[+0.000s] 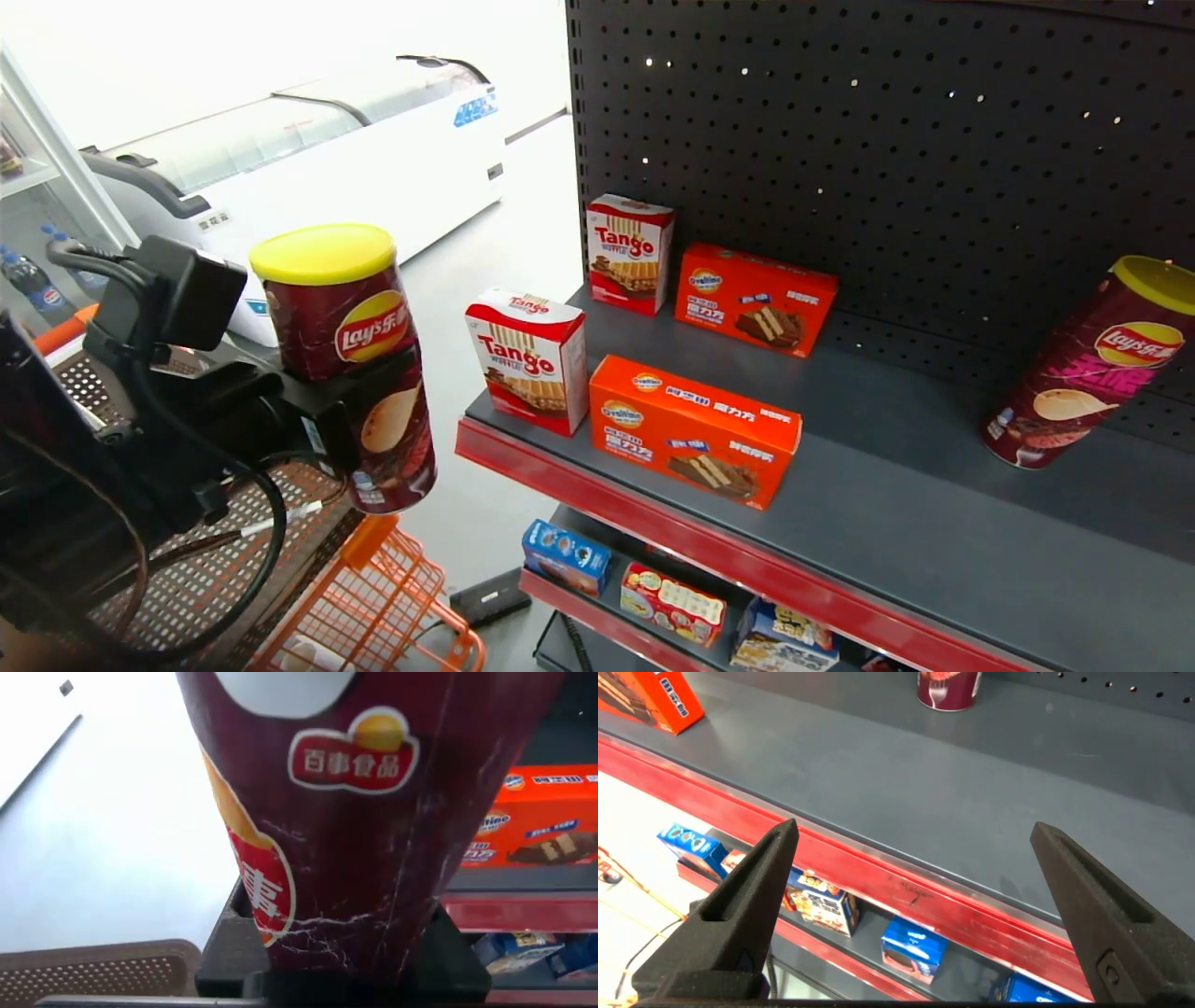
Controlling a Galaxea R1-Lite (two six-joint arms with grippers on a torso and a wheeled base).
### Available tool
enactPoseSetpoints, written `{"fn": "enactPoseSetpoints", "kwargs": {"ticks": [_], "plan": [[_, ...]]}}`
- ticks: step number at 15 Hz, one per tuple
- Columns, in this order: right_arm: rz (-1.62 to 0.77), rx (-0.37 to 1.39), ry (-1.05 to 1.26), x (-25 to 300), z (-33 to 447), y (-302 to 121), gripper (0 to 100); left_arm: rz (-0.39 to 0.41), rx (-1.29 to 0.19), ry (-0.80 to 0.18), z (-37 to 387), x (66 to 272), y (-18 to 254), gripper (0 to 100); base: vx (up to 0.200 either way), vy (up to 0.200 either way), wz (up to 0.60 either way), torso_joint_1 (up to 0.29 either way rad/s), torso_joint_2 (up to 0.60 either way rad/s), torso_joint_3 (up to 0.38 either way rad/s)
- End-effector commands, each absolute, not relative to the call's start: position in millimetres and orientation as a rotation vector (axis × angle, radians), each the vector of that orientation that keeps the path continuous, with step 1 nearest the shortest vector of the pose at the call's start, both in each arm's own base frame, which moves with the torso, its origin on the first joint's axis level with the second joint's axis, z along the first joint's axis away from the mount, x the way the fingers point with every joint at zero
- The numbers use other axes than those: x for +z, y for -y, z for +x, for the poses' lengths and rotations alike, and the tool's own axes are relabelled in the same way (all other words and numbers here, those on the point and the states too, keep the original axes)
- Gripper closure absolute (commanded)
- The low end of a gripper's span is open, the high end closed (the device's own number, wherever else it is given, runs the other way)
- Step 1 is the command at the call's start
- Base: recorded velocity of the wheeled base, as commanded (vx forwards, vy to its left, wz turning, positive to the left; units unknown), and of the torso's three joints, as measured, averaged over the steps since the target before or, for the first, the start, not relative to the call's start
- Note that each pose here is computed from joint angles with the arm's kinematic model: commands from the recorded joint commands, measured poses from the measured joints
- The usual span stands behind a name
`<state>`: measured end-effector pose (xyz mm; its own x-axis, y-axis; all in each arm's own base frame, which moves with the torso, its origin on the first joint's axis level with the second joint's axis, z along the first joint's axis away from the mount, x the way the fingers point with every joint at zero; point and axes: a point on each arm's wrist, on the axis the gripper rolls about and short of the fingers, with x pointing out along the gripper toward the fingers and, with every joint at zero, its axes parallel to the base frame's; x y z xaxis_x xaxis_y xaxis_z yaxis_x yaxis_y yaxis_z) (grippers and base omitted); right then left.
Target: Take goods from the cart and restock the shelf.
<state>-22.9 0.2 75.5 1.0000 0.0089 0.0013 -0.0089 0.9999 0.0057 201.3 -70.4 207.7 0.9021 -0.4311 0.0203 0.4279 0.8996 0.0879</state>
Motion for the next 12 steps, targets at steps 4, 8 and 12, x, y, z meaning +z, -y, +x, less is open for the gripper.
{"fn": "enactPoseSetpoints", "kwargs": {"ticks": [4,8,12], "plan": [[0.006,0.011,0.000,75.5,-22.8,-0.2,0,0.079,-0.452,0.069,194.0,212.7,69.1,100,0.000,0.000,0.00,0.000,0.00,0.000],[0.006,0.009,0.000,75.5,-22.8,-0.2,0,0.084,-0.498,0.037,186.2,201.3,75.9,100,0.000,0.000,0.00,0.000,0.00,0.000],[0.005,0.012,0.000,75.5,-22.8,-0.2,0,0.109,-0.549,0.057,176.0,203.1,89.2,100,0.000,0.000,0.00,0.000,0.00,0.000]]}}
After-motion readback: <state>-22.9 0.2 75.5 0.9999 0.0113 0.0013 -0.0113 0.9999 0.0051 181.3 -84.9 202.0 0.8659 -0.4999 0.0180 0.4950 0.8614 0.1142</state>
